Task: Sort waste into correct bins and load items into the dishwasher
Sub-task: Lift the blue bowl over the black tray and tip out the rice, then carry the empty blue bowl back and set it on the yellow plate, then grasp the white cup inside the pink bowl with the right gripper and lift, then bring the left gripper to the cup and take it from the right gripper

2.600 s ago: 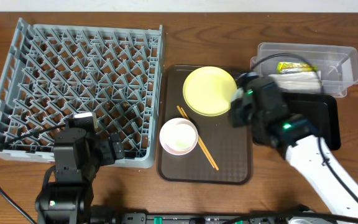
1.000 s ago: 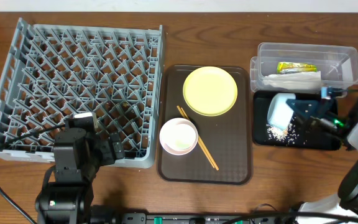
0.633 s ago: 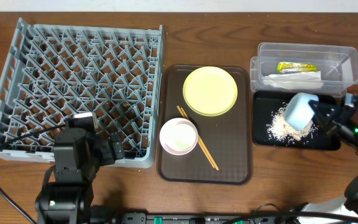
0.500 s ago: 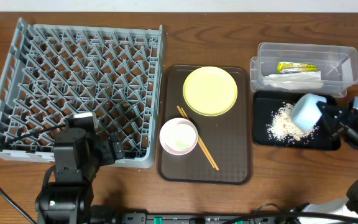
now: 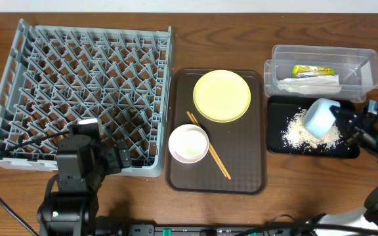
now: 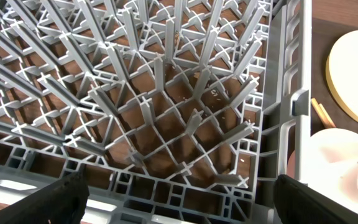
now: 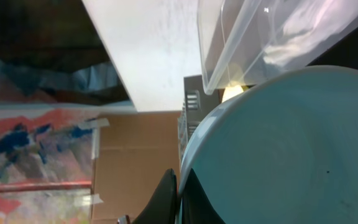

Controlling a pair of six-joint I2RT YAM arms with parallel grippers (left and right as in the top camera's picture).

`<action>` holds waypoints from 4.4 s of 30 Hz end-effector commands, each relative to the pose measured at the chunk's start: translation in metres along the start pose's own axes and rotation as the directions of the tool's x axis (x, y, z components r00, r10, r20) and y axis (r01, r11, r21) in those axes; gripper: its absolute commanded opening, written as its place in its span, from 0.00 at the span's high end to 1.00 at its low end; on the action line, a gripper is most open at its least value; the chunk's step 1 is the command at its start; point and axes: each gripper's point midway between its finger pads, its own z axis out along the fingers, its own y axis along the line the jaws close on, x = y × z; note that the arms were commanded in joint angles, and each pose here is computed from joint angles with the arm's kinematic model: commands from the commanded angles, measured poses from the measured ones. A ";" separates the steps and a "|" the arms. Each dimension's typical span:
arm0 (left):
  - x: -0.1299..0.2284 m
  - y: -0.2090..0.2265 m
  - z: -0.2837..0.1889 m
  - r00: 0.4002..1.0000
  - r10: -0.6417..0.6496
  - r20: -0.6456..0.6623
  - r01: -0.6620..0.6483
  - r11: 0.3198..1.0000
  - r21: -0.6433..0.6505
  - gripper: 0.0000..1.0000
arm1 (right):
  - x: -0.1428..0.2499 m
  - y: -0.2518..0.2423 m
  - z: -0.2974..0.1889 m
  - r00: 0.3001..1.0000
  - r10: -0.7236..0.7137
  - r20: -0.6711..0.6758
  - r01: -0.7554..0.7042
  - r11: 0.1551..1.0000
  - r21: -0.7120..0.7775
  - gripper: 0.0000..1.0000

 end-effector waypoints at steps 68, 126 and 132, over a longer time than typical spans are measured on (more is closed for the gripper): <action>-0.004 0.000 -0.005 1.000 -0.003 0.008 0.003 1.000 -0.004 0.02 | 0.195 -0.045 0.263 0.255 -0.522 -0.814 0.967 0.145 0.210 0.66; -0.055 -0.105 -0.019 0.991 -0.114 0.063 0.056 0.812 0.581 0.03 | 0.216 0.100 0.233 0.472 -0.547 -0.691 0.800 0.595 0.075 0.99; -0.076 -0.153 -0.041 0.992 -0.042 0.121 -0.076 0.568 0.819 0.03 | 0.245 0.144 0.231 0.445 -0.586 -0.677 0.655 0.729 -0.199 0.99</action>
